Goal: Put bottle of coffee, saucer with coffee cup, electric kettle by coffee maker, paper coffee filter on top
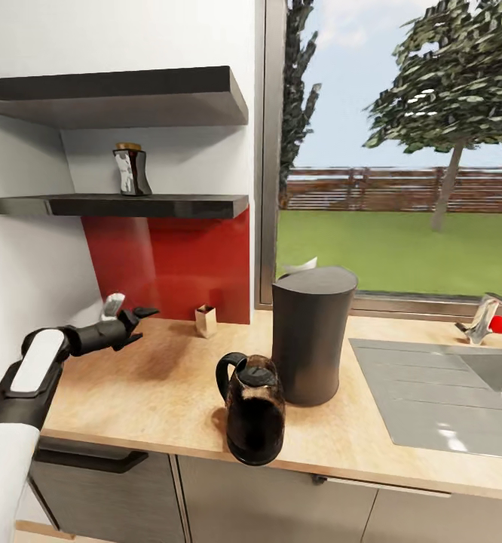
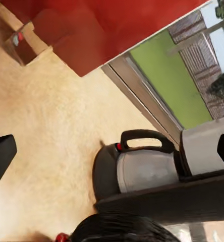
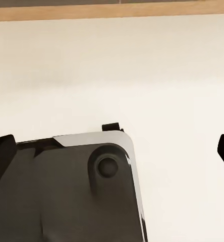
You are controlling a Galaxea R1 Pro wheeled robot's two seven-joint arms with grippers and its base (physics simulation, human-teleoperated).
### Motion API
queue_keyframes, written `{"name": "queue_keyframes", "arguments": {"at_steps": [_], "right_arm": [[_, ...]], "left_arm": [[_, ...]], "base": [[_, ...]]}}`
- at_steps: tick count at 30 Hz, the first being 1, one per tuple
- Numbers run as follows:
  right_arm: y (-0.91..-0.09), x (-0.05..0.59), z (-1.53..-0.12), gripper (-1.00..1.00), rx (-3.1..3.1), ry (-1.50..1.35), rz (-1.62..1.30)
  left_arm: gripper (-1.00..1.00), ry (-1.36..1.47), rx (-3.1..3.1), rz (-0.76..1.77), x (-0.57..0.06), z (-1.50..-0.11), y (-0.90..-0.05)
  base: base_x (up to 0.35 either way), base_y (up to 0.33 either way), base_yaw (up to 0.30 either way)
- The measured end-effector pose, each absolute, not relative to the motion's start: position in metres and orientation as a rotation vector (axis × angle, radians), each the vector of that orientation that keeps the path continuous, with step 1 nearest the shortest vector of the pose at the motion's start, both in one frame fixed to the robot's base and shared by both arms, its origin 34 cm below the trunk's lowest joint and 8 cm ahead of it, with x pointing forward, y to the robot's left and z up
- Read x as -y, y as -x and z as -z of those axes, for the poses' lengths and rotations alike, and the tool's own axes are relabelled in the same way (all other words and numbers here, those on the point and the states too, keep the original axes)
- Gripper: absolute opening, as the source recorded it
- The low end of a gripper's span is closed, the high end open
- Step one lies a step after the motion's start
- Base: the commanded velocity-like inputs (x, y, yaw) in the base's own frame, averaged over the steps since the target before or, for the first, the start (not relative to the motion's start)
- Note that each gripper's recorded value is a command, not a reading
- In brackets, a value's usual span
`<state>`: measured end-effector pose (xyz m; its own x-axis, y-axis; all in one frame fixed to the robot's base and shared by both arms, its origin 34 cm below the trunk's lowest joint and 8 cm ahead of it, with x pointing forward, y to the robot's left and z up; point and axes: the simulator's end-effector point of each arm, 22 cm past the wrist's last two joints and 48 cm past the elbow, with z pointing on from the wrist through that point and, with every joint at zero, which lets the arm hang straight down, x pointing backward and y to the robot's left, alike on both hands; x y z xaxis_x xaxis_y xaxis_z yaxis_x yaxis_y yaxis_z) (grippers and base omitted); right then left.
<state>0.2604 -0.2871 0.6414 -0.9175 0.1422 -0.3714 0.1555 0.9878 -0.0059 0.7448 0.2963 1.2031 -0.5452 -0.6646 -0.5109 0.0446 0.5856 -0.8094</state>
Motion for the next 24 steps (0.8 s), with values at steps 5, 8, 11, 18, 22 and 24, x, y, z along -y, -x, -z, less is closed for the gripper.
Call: {"name": "queue_keyframes", "arguments": {"at_steps": [5, 8, 11, 18, 22, 24], "right_arm": [[-0.261, 0.288, -0.641, 1.0, -2.753, -0.212, 0.051], [-0.264, 0.289, -0.643, 1.0, -2.736, -0.211, 0.053], [-0.267, 0.289, -0.644, 1.0, -2.721, -0.213, 0.054], [-0.269, 0.288, -0.645, 1.0, -2.711, -0.215, 0.054], [-0.269, 0.289, -0.645, 1.0, -2.712, -0.214, 0.055], [-0.268, 0.29, -0.645, 1.0, -2.713, -0.214, 0.056]], "left_arm": [[1.0, 0.291, -1.907, 0.949, -0.277, -1.202, -0.715], [1.0, 0.192, -1.85, 0.905, -0.274, -1.195, -0.7], [1.0, 0.109, -1.789, 0.843, -0.279, -1.184, -0.69], [1.0, -0.21, -1.594, 0.584, -0.291, -1.155, -0.653], [1.0, -0.233, -1.544, 0.537, -0.301, -1.158, -0.647], [1.0, -0.236, -1.539, 0.531, -0.301, -1.157, -0.647]], "base": [[0.0, 0.0, 0.0], [0.0, 0.0, 0.0], [0.0, 0.0, 0.0], [0.0, 0.0, 0.0], [-0.005, 0.0, 0.0], [-0.116, 0.008, 0.0]]}}
